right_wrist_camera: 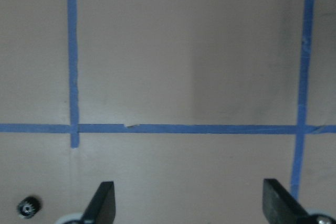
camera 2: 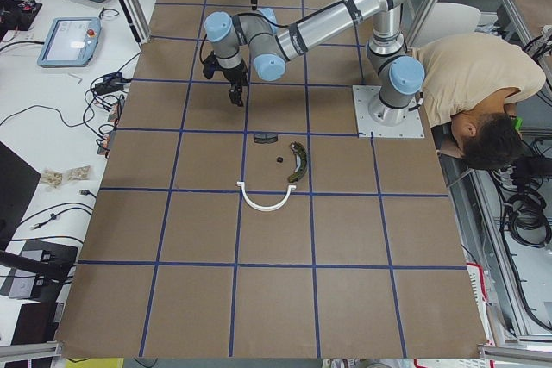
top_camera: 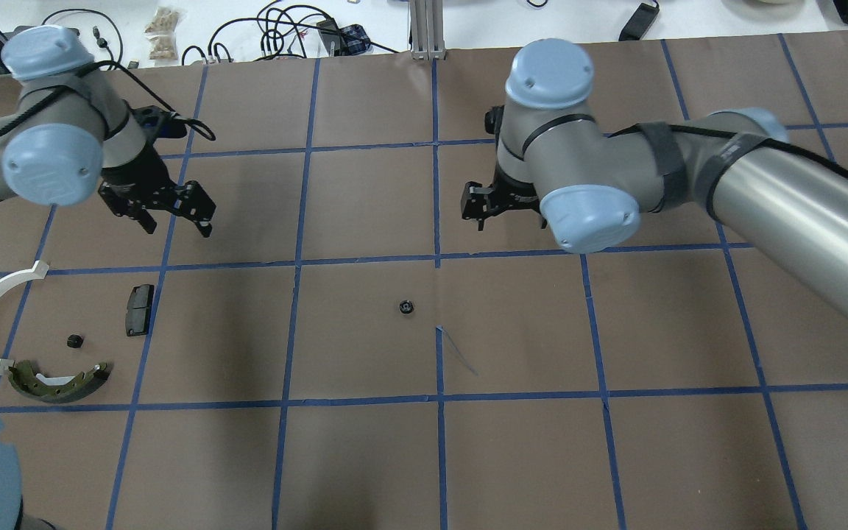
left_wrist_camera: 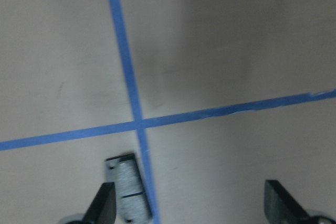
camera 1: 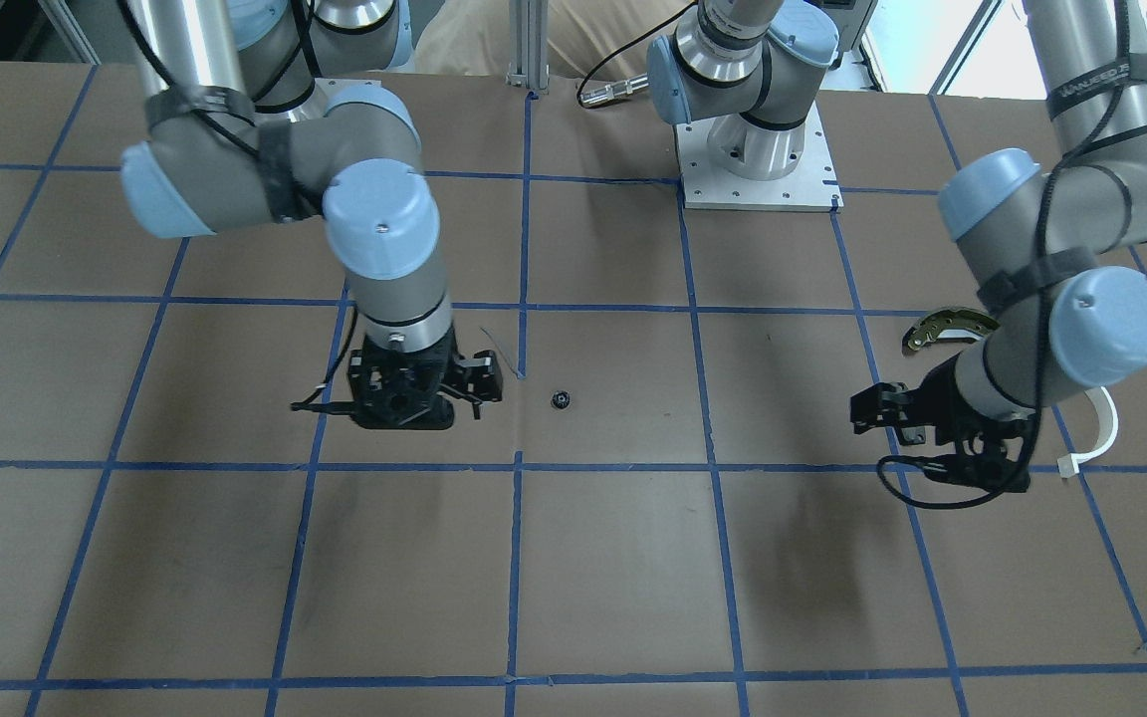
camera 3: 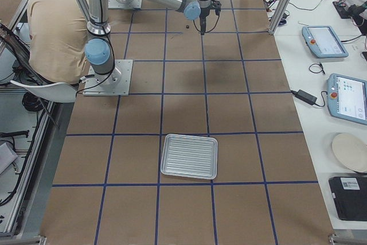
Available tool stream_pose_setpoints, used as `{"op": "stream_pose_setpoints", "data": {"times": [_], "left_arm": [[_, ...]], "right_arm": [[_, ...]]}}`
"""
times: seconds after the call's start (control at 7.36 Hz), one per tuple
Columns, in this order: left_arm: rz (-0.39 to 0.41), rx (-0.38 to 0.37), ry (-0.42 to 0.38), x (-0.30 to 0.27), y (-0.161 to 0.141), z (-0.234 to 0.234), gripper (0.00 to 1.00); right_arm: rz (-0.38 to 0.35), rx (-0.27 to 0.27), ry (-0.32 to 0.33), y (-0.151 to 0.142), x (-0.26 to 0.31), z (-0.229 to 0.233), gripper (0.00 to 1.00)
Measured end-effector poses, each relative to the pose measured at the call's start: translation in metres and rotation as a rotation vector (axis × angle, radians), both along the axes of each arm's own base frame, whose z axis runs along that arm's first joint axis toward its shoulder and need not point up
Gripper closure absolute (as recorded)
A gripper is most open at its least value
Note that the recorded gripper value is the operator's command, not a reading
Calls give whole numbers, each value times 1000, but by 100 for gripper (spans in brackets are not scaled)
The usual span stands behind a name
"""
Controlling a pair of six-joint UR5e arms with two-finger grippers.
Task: Place bearing gear from tray to pile
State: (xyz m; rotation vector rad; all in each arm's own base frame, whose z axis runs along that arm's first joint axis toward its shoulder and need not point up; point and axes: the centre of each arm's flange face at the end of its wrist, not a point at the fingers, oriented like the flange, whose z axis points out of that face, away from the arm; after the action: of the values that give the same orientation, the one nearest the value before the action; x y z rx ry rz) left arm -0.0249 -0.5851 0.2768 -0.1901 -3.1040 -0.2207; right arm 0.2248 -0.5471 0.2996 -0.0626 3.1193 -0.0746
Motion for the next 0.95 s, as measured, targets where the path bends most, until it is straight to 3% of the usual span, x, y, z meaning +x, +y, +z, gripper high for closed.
{"op": "stream_pose_setpoints", "data": {"times": [0.41, 0.95], "left_arm": [[38, -63, 32, -152, 14, -11, 0], [-13, -84, 32, -276, 64, -51, 2]], "right_arm": [[44, 47, 2, -44, -62, 75, 0], [27, 74, 18, -39, -68, 133, 0]]}}
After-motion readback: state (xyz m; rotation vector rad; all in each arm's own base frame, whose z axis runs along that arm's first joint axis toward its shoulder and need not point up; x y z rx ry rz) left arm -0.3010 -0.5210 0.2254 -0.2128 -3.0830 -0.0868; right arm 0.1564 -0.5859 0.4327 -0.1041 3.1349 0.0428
